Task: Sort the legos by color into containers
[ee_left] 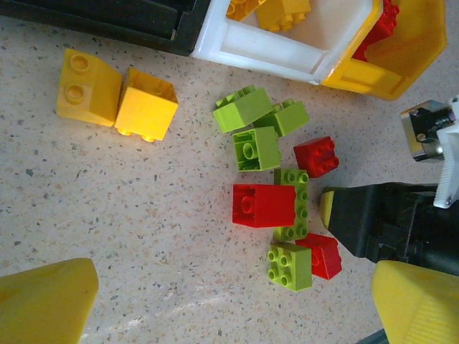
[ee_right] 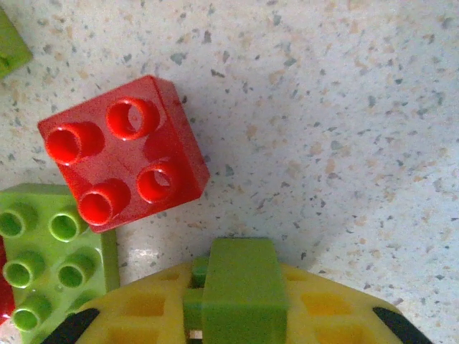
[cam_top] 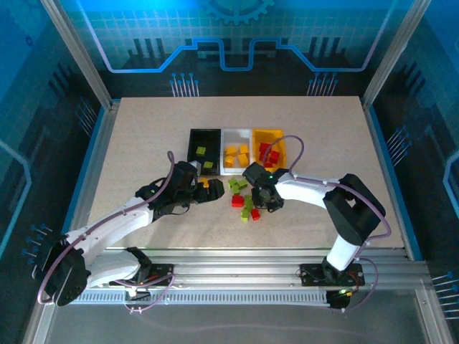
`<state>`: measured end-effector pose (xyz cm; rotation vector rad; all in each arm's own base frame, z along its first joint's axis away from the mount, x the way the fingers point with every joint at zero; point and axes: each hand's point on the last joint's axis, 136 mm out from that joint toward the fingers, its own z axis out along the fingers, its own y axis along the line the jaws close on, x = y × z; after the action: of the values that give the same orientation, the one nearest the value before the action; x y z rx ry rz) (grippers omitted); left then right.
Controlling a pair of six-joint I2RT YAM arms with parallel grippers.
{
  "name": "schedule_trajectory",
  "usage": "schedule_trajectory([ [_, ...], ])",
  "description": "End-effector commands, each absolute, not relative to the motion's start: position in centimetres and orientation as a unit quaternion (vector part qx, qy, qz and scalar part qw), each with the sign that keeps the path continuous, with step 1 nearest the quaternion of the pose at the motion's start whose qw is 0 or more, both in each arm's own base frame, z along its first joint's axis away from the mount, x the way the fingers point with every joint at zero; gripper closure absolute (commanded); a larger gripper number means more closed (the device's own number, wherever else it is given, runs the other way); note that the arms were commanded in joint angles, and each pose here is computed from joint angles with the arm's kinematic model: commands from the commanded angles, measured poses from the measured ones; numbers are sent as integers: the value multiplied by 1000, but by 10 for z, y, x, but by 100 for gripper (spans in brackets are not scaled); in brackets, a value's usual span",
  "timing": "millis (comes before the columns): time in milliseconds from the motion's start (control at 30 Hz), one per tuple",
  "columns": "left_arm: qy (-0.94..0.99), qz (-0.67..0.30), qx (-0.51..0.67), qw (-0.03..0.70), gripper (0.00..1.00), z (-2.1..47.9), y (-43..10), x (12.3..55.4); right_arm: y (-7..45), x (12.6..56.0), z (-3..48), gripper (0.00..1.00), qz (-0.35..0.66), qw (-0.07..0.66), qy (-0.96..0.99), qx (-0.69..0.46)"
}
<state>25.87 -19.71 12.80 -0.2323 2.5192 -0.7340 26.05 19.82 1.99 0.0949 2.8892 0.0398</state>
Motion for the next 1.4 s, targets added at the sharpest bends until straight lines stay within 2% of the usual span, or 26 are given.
schedule_trajectory([
  [0,929,-253,-90,254,1,127,-187,254,199,269,49,80,20,171,985,8],
  [100,928,-233,-112,268,1,129,-173,253,213,276,78,81,56,202,977,-36],
  [367,910,-191,-190,314,1,137,-124,242,311,313,139,81,167,239,944,-154],
  [567,909,-193,-191,315,1,141,-117,234,370,362,141,79,193,246,935,-166],
  [800,915,-196,-185,301,1,137,-118,231,403,410,118,76,195,243,940,-143],
  [867,916,-196,-184,299,1,135,-119,230,411,419,115,71,204,243,938,-139],
  [967,916,-197,-183,298,1,134,-119,230,420,428,117,47,215,253,932,-145],
  [1033,916,-198,-180,300,1,135,-119,231,424,430,127,39,225,263,926,-149],
  [1200,915,-213,-166,301,1,138,-128,235,415,427,157,36,239,290,916,-139],
  [1367,920,-238,-126,286,2,138,-151,244,373,410,177,36,216,311,920,-102],
])
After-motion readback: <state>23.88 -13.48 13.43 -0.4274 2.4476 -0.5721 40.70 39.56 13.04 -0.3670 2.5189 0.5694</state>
